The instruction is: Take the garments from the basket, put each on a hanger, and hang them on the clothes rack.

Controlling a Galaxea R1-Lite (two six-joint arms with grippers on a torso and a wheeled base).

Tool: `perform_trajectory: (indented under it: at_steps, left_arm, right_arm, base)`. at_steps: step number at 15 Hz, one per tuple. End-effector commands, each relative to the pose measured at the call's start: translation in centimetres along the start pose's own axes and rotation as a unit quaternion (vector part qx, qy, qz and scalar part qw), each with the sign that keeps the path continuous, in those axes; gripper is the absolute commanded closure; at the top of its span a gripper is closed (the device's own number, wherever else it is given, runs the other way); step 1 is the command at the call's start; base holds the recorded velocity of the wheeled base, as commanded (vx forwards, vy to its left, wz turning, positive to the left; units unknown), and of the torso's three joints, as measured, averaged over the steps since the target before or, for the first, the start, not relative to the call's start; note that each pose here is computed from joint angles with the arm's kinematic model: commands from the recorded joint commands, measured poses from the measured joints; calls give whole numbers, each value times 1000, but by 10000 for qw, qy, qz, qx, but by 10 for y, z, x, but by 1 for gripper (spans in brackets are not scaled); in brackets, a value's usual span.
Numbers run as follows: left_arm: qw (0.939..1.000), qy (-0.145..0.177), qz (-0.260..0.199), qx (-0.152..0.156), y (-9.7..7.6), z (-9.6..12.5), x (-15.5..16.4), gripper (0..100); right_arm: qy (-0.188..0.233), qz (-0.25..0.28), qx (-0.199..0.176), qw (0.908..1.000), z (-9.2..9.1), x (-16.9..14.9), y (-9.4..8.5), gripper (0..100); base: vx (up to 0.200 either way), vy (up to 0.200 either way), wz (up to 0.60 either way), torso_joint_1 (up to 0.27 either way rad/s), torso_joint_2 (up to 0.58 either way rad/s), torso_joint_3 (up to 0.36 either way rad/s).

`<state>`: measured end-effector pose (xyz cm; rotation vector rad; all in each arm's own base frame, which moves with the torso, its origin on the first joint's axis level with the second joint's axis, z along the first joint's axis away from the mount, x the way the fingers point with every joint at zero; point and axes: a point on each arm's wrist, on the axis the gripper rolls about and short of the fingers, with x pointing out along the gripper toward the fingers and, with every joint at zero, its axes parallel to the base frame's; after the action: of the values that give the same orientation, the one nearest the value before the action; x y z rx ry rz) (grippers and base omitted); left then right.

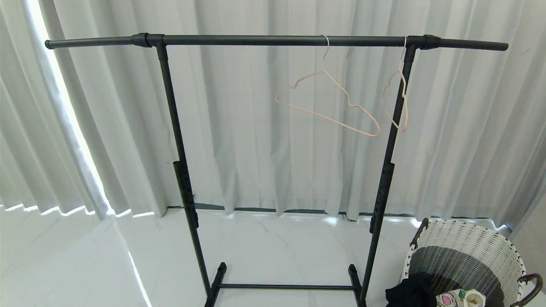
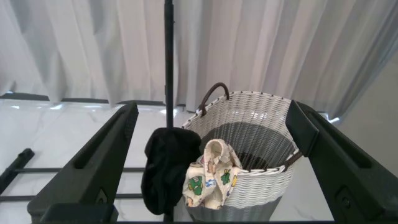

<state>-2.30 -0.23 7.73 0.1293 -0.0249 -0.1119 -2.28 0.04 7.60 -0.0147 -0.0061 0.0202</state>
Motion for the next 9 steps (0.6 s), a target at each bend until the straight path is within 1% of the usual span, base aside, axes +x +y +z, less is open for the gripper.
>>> perform_trajectory:
  at_steps: [1,5,9]
  left_arm:
    - [10000,-4,-1,10,0,0,0,0]
    - [10000,-4,-1,2,0,0,0,0]
    - [10000,4,-2,-37,0,0,0,0]
  right_arm:
    - [-1,-1,-3,10000,0,0,0,0]
    - [-1,-1,4,10000,0,0,0,0]
    - [-1,-1,4,10000,0,0,0,0]
  base:
    - [0,-200,0,7,2,2]
    - [0,-200,0,2,4,2]
    - [0,0,0,0,0,0]
